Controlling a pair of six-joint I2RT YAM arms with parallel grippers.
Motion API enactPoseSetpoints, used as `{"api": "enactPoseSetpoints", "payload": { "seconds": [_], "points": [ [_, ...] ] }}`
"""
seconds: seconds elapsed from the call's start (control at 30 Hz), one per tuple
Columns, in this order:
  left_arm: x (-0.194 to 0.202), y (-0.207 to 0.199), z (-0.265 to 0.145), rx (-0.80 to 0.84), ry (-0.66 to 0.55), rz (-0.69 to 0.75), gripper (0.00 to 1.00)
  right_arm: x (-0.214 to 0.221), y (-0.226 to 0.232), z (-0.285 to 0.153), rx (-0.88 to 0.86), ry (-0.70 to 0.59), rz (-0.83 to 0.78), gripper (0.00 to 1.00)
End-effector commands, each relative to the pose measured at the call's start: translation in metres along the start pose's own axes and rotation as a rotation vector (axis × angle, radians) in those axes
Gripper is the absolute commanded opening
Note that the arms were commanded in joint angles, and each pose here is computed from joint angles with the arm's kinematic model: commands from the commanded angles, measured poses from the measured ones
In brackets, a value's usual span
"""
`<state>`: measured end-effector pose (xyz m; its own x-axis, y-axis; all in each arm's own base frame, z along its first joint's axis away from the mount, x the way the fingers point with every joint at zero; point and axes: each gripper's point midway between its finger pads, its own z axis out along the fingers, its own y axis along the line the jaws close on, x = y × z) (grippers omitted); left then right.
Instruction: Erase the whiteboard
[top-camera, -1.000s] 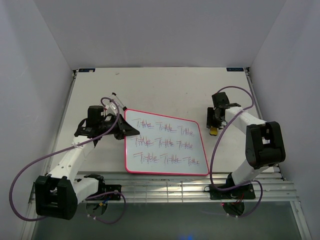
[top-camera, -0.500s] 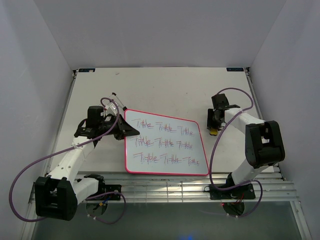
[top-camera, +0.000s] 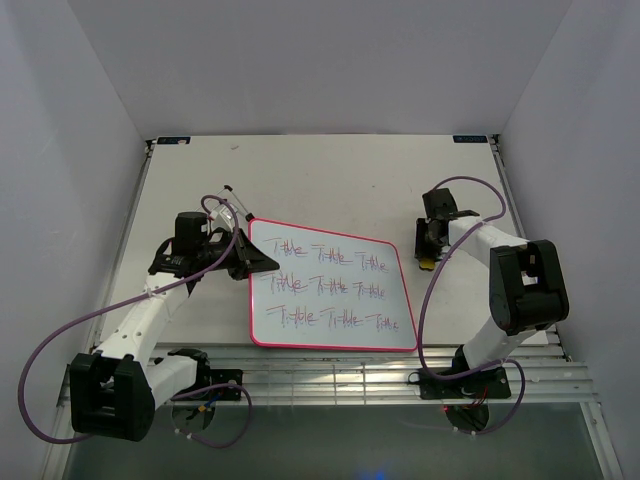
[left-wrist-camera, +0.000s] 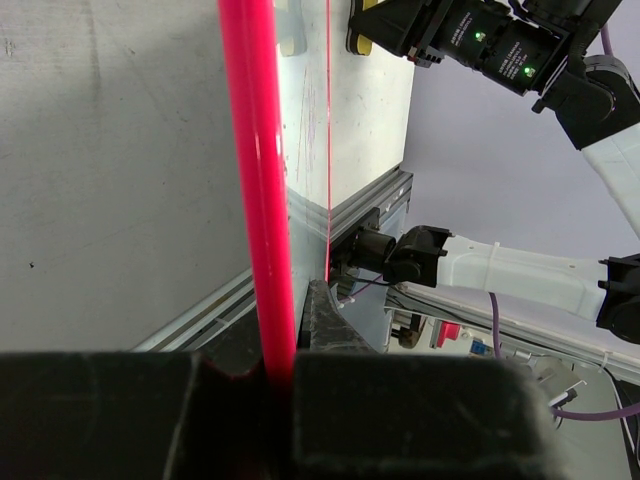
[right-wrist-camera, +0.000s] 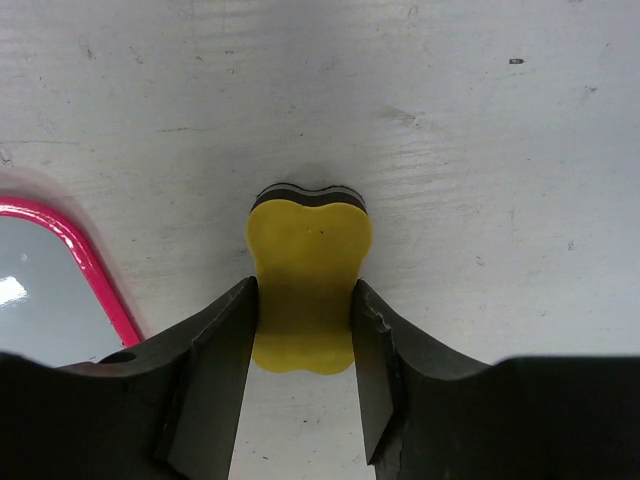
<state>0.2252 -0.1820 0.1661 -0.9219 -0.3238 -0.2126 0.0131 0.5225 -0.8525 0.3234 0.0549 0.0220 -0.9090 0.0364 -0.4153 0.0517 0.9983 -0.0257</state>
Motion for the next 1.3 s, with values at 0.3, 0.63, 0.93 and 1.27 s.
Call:
{"api": "enactPoseSetpoints", "payload": {
  "seconds": [0.3,0.63,0.93,1.27],
  "points": [
    [-0.027,0.062,0.002,-0.273,-0.146,0.297,0.0,-0.005,-0.003,-0.002,0.006,-0.032,0.006,0.5],
    [-0.024,0.062,0.005,-0.263,-0.128,0.298,0.0,-0.007,-0.005,-0.006,0.012,-0.05,0.012,0.51],
    [-0.022,0.062,0.005,-0.264,-0.122,0.299,0.0,-0.01,-0.004,-0.004,0.008,-0.049,0.014,0.51],
    [-0.022,0.063,0.007,-0.262,-0.114,0.297,0.0,-0.014,-0.006,-0.008,0.008,-0.07,0.017,0.51]
  ]
}}
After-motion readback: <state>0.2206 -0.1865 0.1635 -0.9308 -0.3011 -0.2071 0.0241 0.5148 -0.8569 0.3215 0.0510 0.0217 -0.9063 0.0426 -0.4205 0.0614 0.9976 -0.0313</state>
